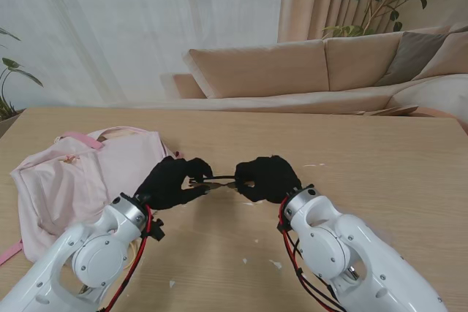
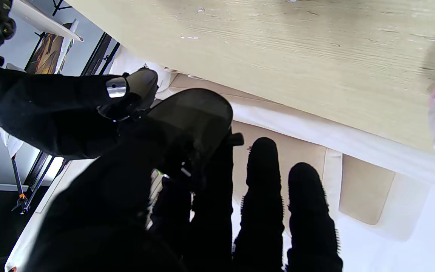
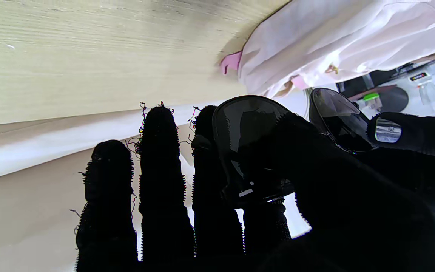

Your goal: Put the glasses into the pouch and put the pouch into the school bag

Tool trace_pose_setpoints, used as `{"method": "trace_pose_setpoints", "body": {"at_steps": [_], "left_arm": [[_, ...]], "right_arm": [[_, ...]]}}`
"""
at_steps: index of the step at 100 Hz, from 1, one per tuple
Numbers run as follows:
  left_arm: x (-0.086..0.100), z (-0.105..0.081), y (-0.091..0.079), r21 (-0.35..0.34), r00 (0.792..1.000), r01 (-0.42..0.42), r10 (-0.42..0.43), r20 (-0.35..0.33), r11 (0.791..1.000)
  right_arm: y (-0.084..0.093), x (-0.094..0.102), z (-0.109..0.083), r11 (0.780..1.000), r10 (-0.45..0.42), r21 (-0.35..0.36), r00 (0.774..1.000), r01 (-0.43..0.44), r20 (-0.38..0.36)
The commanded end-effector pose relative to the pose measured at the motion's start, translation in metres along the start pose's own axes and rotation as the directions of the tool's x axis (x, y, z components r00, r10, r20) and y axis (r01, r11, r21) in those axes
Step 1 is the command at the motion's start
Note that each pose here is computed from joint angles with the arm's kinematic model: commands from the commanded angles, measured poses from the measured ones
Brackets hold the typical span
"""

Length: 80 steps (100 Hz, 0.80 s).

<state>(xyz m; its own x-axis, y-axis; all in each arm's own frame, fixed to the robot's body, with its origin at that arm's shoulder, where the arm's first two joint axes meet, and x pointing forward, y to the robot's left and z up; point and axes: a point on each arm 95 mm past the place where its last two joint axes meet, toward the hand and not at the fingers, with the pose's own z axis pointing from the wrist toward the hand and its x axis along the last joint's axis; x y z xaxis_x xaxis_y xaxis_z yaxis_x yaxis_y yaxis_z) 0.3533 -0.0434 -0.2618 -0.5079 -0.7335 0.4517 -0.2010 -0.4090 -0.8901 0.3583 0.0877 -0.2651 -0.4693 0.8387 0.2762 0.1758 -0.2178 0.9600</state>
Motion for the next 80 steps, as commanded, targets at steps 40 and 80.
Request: {"method": "trace_pose_setpoints", "body": {"at_steps": [40, 80], "left_arm": [[0.003, 0.0, 0.005, -0.014, 1.0, -0.026, 0.026, -0.002, 1.0], [-0.003, 0.002, 0.005, 0.048, 0.999, -0.03, 0.03, 0.019, 0.998]], "right_arm": [[-0.003, 0.004, -0.001, 1.0, 0.001, 0.017, 1.0, -0.001, -0.002], [0.004, 0.003, -0.014, 0.999, -0.029, 0.039, 1.0, 0.029, 0.0]]}}
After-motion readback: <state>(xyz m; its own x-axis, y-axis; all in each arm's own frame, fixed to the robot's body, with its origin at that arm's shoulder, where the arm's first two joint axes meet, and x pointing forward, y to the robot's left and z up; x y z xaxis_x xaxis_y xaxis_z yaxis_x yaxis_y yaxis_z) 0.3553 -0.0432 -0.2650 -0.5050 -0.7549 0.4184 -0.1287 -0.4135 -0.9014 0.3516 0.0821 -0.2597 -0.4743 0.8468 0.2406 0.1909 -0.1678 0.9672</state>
